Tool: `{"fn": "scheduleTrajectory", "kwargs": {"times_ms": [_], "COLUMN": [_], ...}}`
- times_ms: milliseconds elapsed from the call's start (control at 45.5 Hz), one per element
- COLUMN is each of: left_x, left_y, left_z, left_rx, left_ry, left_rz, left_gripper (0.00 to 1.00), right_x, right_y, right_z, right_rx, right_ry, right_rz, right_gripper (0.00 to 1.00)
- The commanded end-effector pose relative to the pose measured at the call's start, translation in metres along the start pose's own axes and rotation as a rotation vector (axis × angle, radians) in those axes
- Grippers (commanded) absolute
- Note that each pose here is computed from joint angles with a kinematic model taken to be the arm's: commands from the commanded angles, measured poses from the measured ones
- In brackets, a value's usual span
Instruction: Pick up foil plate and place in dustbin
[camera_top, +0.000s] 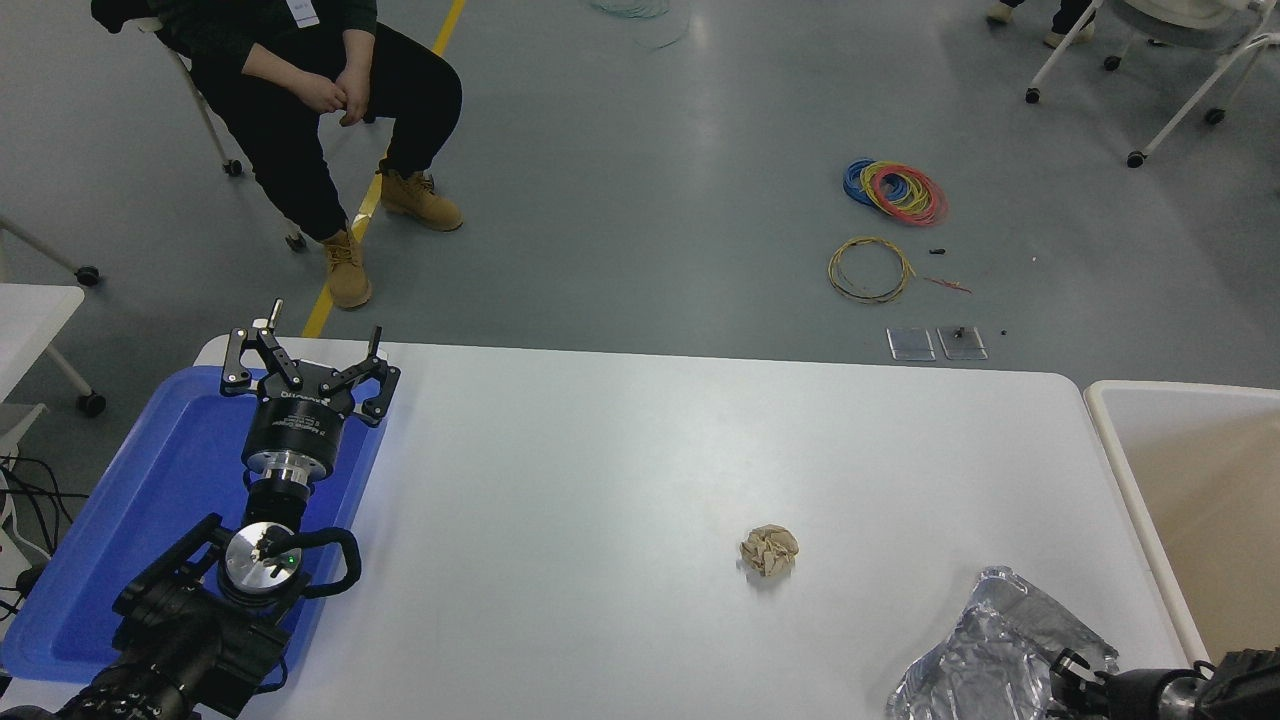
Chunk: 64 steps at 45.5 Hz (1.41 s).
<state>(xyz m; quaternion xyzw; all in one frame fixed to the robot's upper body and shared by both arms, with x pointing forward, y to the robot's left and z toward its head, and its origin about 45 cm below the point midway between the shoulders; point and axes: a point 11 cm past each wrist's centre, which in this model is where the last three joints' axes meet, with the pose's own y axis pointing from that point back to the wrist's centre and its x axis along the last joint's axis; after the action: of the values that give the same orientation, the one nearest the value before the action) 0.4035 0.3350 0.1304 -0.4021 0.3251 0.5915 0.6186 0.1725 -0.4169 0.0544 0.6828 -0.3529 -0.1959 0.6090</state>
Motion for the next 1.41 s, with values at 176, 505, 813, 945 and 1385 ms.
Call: {"fn": "scheduleTrajectory", "kwargs": {"times_ms": [176,505,813,945,1385], "left_x": [0.0,0.0,0.0,-0.001,0.0], "left_y": [0.0,0.0,0.0,0.0,0.0], "left_z": [0.0,0.0,0.0,-0.001,0.0], "left_rx": [0.0,0.0,0.001,0.001,0.0], "left_ry": [-0.001,-0.001,0.001,0.001,-0.001], "left_rz": [0.0,0.0,0.0,-0.002,0.0], "left_gripper": [1.0,1.0,1.0,1.0,1.0], "right_x": [0.027,0.082,0.128,0.146,0.175], "right_y": [0.014,0.056,0.106,0.132,0.217], "right_z": [-0.004,-0.024,-0.05,-0.07,-0.14], "right_rx": [0.001,-0.011,-0.024,-0.017,0.003], "right_ry": [0.084,0.171,0.262,0.305,0.462], "right_rz": [0.041,0.085,0.115,0.135,0.152], "right_gripper": [0.0,0.0,0.0,0.0,0.0]}}
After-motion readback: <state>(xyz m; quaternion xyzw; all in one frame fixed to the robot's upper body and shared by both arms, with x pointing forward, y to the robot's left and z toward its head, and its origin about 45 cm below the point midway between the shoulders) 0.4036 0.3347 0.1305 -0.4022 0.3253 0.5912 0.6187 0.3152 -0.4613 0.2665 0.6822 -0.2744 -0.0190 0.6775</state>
